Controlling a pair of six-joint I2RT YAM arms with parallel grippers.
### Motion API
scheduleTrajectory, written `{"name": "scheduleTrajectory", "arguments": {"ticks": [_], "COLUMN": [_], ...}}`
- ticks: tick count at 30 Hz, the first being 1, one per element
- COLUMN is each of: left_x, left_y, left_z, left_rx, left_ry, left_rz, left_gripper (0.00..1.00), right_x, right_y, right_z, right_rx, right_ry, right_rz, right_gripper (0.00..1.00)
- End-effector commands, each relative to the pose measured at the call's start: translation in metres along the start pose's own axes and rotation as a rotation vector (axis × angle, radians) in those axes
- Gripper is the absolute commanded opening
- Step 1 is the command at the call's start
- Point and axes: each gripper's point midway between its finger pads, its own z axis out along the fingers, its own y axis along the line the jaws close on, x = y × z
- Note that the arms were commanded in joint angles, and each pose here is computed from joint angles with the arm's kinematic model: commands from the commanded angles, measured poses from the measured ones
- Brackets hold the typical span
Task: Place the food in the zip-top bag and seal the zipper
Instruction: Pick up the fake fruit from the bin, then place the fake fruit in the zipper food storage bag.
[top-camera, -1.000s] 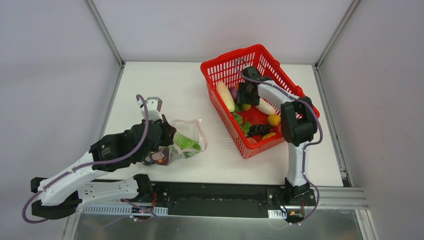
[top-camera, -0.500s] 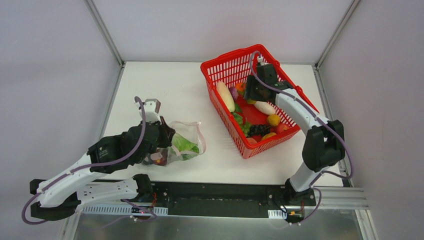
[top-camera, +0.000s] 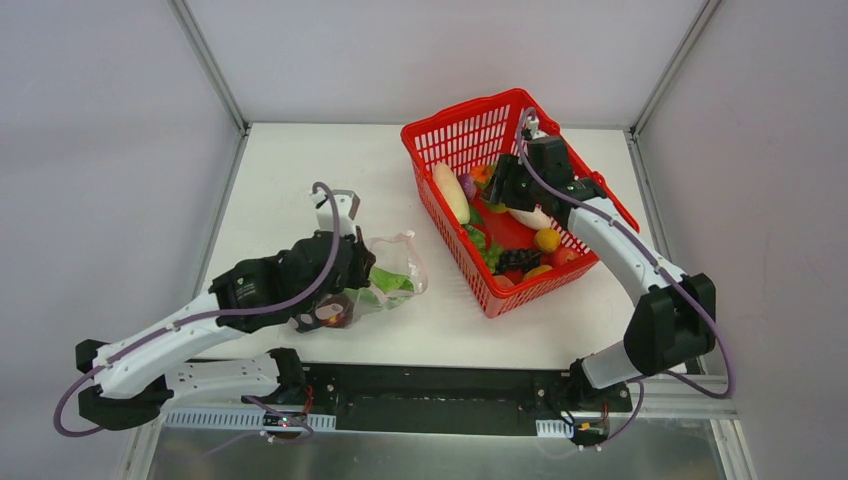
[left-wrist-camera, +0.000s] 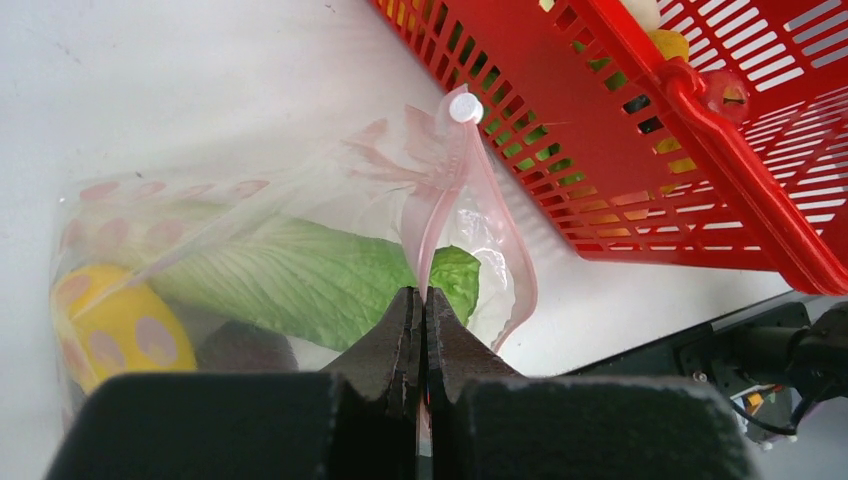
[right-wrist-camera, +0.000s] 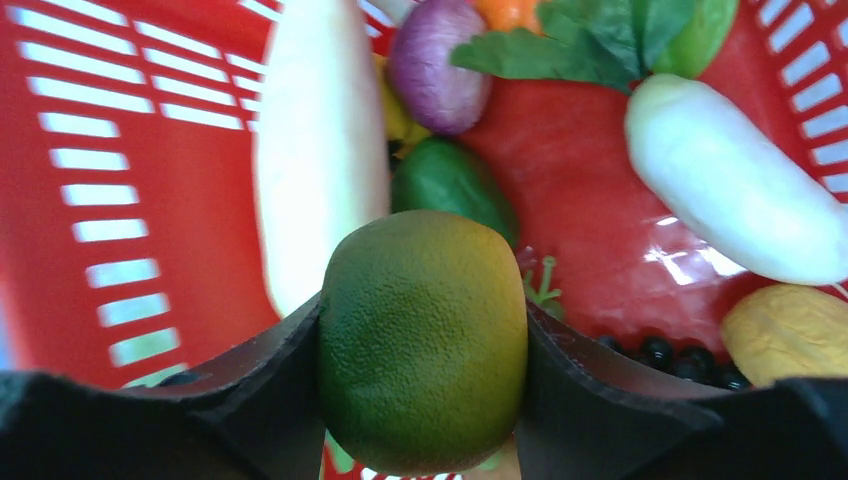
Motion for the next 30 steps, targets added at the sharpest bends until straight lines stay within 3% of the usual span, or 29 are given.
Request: {"name": "scheduleTrajectory", "arguments": {"ticks": [1,12,18,24,30], "left_x": [-0.03,-0.035,-0.031,-0.031,-0.028], "left_y": [-0.018,-0.035,-0.036,-0.034,-0.033], "left_z": [0.006,0.018,0.018,0.017,0.016], "left_rx": [0.018,0.051,0.07,0.074,0.079], "left_ry": [-0.064,-0.062,-0.065,-0.071,-0.063], "left_rz": [0.004,0.015,0.0,-0.012,-0.01], "left_gripper": [0.0,0.0,0.0,0.0,0.0], "right_x": [-0.031,-0.043,-0.024,0.011,0.04], "right_y": [0.039,0.076,0.105,0.14,0.153], "right_z": [-0.036,-0.108,-0.141,-0.178,-0.187], "right_rx": [-0.173,-0.399,-0.598,-0.902,-0.987], "right_ry": [-0.119,-0.248,-0.199,-0.056,0.033], "right_rz": [0.039,0.004,-0.059,-0.156,-0.235], "right_gripper": [0.36,0.36,0.34,0.32,0.3]}}
